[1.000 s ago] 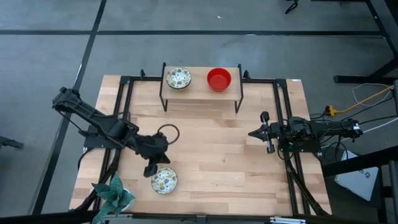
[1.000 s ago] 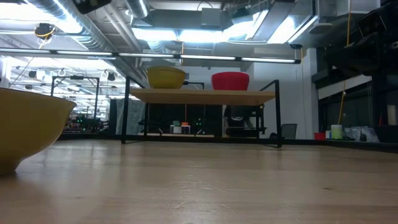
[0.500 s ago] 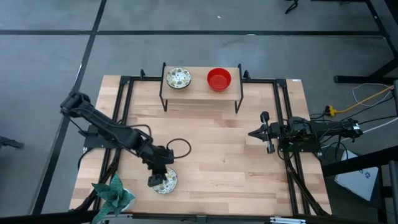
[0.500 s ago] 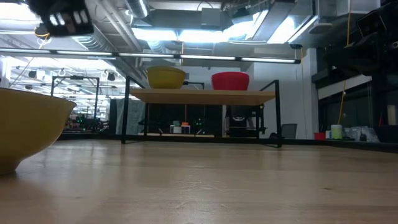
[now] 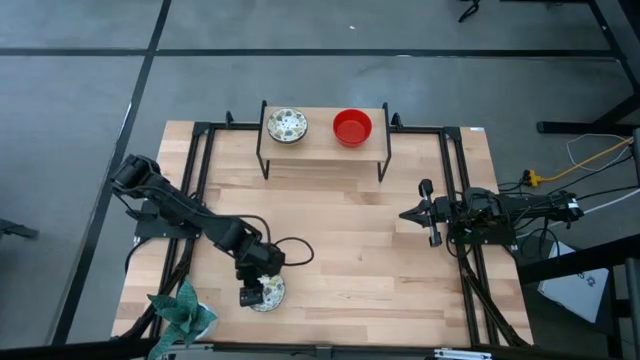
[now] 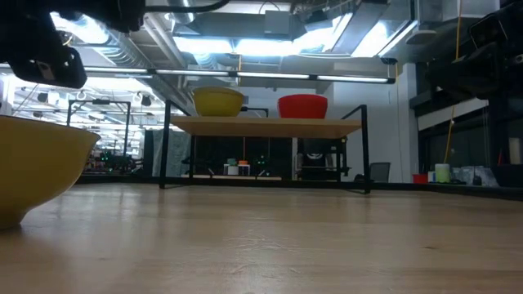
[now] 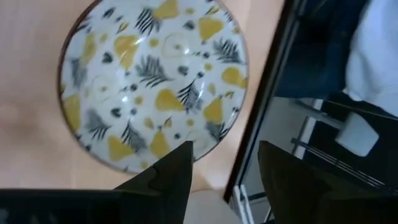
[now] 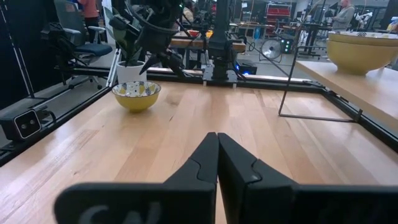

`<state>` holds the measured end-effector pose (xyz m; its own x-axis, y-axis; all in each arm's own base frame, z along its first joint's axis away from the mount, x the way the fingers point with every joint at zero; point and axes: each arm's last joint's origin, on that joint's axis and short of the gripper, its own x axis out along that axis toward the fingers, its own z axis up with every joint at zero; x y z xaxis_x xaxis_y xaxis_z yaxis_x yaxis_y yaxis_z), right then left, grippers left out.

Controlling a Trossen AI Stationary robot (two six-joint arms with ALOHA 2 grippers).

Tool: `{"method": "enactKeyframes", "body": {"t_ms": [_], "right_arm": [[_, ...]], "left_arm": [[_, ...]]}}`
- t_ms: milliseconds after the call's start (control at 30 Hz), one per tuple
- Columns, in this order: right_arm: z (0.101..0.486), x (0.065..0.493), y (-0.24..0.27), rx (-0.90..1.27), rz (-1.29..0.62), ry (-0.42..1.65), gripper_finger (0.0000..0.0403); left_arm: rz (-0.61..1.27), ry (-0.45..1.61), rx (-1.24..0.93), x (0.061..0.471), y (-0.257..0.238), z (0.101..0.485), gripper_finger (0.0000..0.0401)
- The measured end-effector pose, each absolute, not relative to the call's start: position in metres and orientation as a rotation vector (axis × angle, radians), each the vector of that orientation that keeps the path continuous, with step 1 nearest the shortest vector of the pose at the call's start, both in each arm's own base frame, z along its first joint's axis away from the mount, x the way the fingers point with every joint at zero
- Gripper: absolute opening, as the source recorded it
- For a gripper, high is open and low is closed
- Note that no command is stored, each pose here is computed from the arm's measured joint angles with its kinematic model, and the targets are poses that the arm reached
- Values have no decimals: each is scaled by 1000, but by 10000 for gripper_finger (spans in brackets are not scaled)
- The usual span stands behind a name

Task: Pick & Place Mini bowls
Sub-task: Stack the white patterned bowl on top of the white patterned bowl on the shelf

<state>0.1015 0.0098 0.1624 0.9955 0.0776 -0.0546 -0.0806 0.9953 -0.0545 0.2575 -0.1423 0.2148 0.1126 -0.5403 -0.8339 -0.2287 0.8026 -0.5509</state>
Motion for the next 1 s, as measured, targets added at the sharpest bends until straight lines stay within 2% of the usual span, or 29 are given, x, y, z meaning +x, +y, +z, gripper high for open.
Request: {"method": "enactKeyframes", "body": {"t_ms": [400,767,1000], "right_arm": [[162,102,10,-56,79,53,6],[162,102,10,-56,79,53,6],[162,102,10,-53,79,53,6]], "left_arm": [[8,1547,-562,247,-132,217,148],[242,1437,-542,249,-127,215,134],[324,1386,-559,251,-124,215,124]]}}
